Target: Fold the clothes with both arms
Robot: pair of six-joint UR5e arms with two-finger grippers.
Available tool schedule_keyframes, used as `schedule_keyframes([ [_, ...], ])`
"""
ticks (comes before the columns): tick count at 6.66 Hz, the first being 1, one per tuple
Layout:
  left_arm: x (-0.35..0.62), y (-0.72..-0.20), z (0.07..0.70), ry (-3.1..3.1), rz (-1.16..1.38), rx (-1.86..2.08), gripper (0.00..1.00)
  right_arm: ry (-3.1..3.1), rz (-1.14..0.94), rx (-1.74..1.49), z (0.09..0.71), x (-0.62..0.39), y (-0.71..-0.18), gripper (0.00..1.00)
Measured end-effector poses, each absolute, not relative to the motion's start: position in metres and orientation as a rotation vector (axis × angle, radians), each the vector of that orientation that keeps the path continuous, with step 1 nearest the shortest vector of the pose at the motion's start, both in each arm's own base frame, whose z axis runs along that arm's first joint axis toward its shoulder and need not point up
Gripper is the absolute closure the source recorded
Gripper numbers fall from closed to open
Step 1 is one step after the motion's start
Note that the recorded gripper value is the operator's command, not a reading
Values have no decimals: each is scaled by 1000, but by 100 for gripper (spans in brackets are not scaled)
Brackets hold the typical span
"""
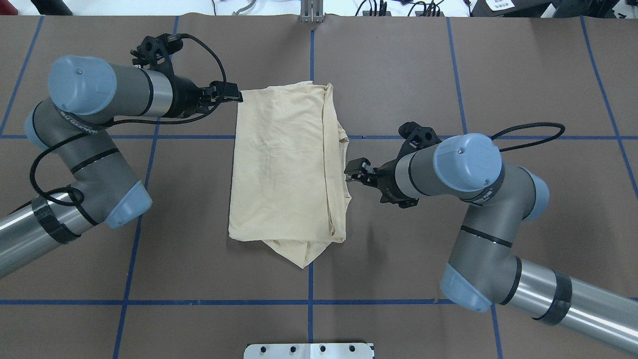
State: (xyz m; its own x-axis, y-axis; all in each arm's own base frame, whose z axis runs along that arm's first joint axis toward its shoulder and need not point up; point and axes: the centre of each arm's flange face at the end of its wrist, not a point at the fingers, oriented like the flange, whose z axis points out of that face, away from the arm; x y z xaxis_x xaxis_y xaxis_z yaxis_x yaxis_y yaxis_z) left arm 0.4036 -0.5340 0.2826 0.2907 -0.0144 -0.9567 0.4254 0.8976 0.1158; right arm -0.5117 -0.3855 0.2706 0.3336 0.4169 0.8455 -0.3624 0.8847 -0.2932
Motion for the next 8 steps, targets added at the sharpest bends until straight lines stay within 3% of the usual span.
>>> schedule_keyframes([
  [2,404,-531,283,1251,-316,366,0,-1072,567,-77,264,-546,-359,0],
  [8,401,-528,292,1245,-315,349,0,-924,776,-191,251,-600,-364,0],
])
